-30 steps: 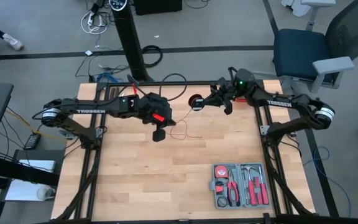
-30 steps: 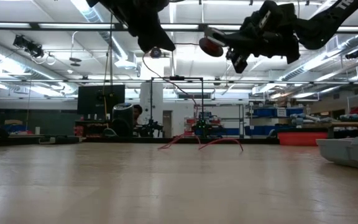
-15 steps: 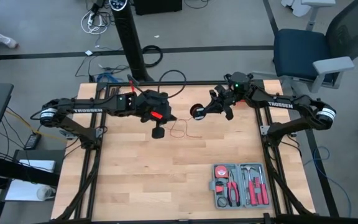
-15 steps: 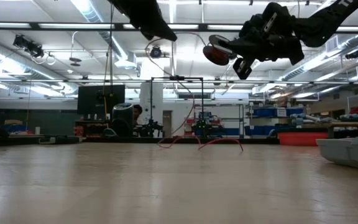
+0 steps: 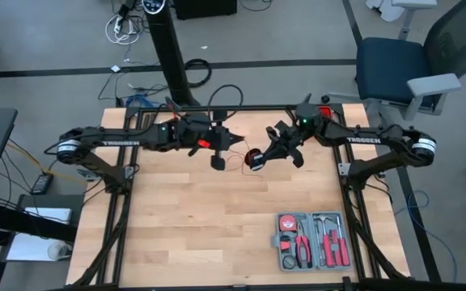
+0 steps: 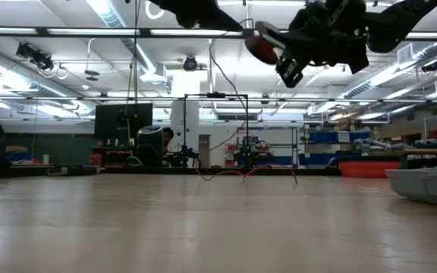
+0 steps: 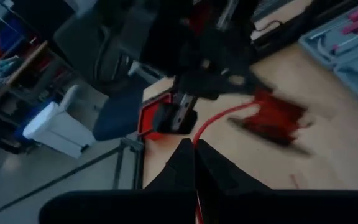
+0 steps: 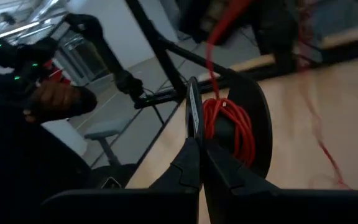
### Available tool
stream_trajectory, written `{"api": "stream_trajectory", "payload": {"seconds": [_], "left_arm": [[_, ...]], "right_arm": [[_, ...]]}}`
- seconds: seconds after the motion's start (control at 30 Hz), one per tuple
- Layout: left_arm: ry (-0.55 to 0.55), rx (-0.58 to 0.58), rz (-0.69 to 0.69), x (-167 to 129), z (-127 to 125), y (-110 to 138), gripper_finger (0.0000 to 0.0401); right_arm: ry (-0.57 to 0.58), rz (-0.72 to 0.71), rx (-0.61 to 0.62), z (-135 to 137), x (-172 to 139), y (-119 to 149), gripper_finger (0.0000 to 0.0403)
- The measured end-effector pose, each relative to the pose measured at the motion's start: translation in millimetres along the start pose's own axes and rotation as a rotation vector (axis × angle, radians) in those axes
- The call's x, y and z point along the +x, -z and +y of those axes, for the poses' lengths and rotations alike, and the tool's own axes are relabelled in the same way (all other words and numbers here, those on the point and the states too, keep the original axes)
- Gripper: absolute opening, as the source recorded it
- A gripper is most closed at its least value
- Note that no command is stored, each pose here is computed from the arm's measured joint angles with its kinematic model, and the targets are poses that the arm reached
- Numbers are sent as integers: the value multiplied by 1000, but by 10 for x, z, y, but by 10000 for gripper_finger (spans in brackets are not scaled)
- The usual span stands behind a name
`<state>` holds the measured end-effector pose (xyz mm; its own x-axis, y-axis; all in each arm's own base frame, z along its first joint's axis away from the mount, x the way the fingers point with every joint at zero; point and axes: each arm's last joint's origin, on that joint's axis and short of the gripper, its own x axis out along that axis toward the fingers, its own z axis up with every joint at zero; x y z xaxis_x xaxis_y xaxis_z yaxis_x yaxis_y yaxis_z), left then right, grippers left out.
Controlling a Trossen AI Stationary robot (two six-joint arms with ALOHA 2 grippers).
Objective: Coil cords
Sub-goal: Coil the wire
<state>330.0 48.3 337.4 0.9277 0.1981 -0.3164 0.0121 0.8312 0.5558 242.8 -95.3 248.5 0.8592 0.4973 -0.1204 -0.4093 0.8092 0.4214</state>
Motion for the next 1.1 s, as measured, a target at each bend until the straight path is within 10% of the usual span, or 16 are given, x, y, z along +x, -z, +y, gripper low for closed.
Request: {"api": "stream_trajectory", "payload": {"seconds": [0.27,1.1], "left_arm": [[28,24,-84,293,-61,60,0],[135,-61,-212,553,-185,100,0]], "right_arm": [[-108,-88,-179,176,137,-129,0],[-102,-117,-235,169,108,-167,0]]}}
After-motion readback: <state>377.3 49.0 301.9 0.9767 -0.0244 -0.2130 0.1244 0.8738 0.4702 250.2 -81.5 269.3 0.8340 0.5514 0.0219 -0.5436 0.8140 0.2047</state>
